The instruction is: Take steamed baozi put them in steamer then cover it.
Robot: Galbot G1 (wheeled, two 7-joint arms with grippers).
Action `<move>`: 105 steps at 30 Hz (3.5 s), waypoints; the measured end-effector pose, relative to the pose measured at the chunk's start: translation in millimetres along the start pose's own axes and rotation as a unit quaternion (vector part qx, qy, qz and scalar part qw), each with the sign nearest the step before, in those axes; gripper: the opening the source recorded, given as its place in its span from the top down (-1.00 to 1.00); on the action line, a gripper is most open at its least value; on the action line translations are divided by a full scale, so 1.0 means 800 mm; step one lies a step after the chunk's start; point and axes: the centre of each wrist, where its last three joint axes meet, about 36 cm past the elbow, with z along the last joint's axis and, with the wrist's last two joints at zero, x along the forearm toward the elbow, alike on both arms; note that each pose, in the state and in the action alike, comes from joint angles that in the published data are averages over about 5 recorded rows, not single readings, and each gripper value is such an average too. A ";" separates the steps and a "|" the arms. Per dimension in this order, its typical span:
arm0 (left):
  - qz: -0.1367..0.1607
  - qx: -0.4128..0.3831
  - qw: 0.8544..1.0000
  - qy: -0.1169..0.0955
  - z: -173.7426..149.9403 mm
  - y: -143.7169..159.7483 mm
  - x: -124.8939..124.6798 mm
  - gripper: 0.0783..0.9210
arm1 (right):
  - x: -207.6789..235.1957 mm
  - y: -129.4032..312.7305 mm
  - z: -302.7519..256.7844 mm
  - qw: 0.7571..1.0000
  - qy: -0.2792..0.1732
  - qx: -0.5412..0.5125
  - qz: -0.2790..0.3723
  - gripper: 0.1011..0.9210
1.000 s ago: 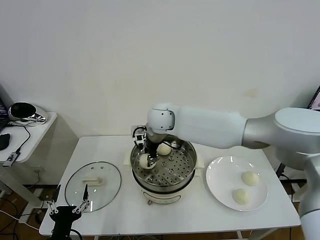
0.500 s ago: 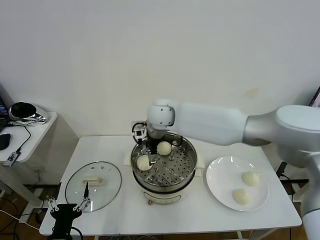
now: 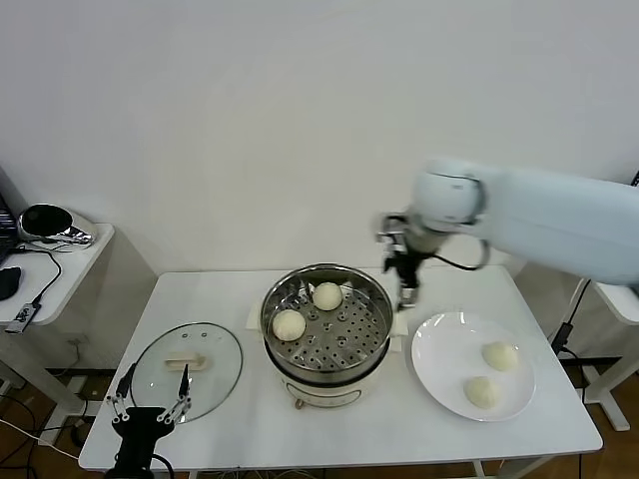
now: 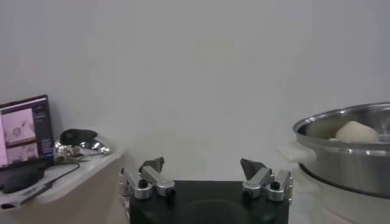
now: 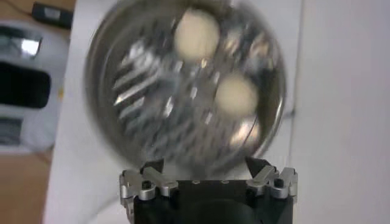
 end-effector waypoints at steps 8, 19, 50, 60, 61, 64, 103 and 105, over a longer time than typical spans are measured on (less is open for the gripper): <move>0.000 -0.001 1.000 0.004 -0.001 -0.004 0.007 -0.77 | -0.041 0.060 0.108 1.000 0.007 -0.001 -0.025 -0.76; -0.005 -0.004 1.000 0.007 -0.004 -0.007 0.017 -0.77 | -0.111 0.120 0.177 0.998 0.027 0.013 -0.047 -0.76; -0.014 -0.010 1.000 0.012 -0.002 -0.003 0.026 -0.77 | -0.239 0.142 0.207 0.998 0.039 -0.006 -0.052 -0.52; -0.014 -0.009 1.000 0.012 -0.001 -0.003 0.025 -0.77 | -0.247 0.137 0.203 0.998 0.034 -0.014 -0.052 -0.19; -0.014 -0.009 1.000 0.012 -0.001 -0.003 0.025 -0.77 | -0.246 0.136 0.203 0.998 0.033 -0.014 -0.052 -0.17; -0.015 -0.009 1.000 0.012 -0.001 -0.003 0.025 -0.77 | -0.241 0.133 0.204 0.998 0.031 -0.014 -0.053 -0.14; -0.027 0.000 1.000 -0.008 -0.013 -0.002 0.017 -0.77 | -0.011 -0.060 -0.082 0.941 -0.085 0.324 0.036 -0.15; -0.029 0.000 1.000 -0.008 -0.013 0.000 0.018 -0.77 | -0.024 -0.059 -0.104 0.927 -0.083 0.364 0.029 -0.15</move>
